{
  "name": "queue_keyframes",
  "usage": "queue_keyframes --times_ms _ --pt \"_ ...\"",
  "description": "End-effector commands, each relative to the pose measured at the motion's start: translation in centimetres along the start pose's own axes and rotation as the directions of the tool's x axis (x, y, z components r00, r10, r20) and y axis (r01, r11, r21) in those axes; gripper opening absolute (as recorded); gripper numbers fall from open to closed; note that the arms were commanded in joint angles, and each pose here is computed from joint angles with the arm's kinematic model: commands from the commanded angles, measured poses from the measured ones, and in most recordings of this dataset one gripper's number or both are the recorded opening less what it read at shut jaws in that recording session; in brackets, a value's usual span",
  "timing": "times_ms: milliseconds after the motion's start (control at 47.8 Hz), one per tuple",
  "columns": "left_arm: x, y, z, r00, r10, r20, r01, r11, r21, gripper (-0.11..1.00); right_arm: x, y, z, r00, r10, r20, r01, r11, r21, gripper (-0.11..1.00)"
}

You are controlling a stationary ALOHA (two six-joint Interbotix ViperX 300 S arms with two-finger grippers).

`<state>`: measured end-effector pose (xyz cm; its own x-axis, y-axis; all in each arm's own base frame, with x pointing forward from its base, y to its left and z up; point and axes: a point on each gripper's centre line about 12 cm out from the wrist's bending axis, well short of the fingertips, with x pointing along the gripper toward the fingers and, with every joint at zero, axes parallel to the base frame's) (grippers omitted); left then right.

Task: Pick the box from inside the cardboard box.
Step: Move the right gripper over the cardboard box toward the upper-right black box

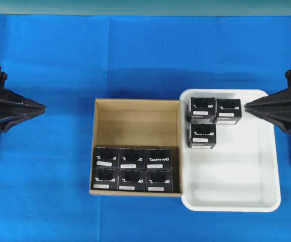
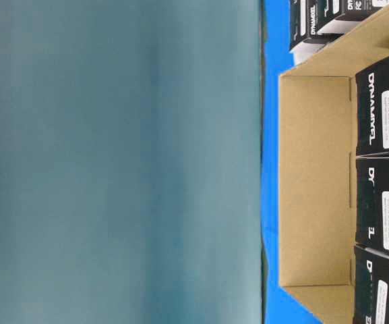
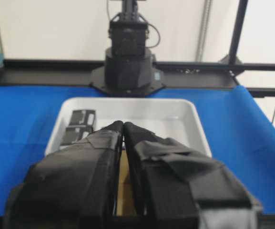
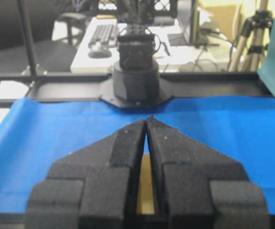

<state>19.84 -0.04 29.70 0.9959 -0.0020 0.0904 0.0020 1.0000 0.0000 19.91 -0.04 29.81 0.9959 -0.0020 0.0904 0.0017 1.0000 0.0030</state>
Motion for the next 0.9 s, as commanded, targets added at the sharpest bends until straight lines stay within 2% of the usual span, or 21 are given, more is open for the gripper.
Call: queue_keyframes --times_ms 0,63,167,272,439,628,711,879 --pt "0.5 -0.4 0.5 0.999 -0.02 -0.029 0.02 1.0 -0.002 0.14 0.4 -0.1 0.2 1.0 -0.006 -0.003 0.006 0.999 0.034 0.14" --pt "0.8 -0.4 0.7 0.998 -0.023 -0.064 0.022 1.0 -0.007 0.12 0.8 -0.1 0.1 0.998 -0.015 -0.053 0.02 0.994 0.104 0.16" --pt "1.0 -0.6 1.3 0.994 -0.028 -0.101 0.027 1.0 -0.007 0.0 1.8 -0.2 -1.0 0.974 -0.015 -0.224 0.064 0.975 0.211 0.09" --pt "1.1 -0.8 1.6 0.994 -0.038 -0.099 0.037 0.999 -0.011 -0.04 3.2 -0.2 -2.4 0.918 -0.002 -0.397 0.107 0.964 0.243 0.08" --pt "1.3 -0.9 1.0 0.988 -0.045 -0.145 0.044 0.999 -0.01 -0.04 6.1 0.3 -3.5 0.822 0.03 -0.568 0.161 0.946 0.283 0.08" --pt "1.1 -1.0 1.1 0.988 -0.048 -0.15 0.047 0.999 -0.009 -0.04 9.9 0.6 -5.4 0.656 0.059 -0.752 0.252 0.922 0.293 0.08" --pt "0.8 -1.0 1.3 0.988 -0.046 -0.145 0.046 0.999 -0.009 -0.04 11.6 1.1 -6.1 0.583 0.078 -0.809 0.26 0.925 0.276 0.09" --pt "0.3 -0.8 1.6 0.987 -0.039 -0.157 0.04 0.999 -0.002 -0.04 14.6 1.6 -7.5 0.4 0.103 -0.911 0.265 0.938 0.222 0.09"
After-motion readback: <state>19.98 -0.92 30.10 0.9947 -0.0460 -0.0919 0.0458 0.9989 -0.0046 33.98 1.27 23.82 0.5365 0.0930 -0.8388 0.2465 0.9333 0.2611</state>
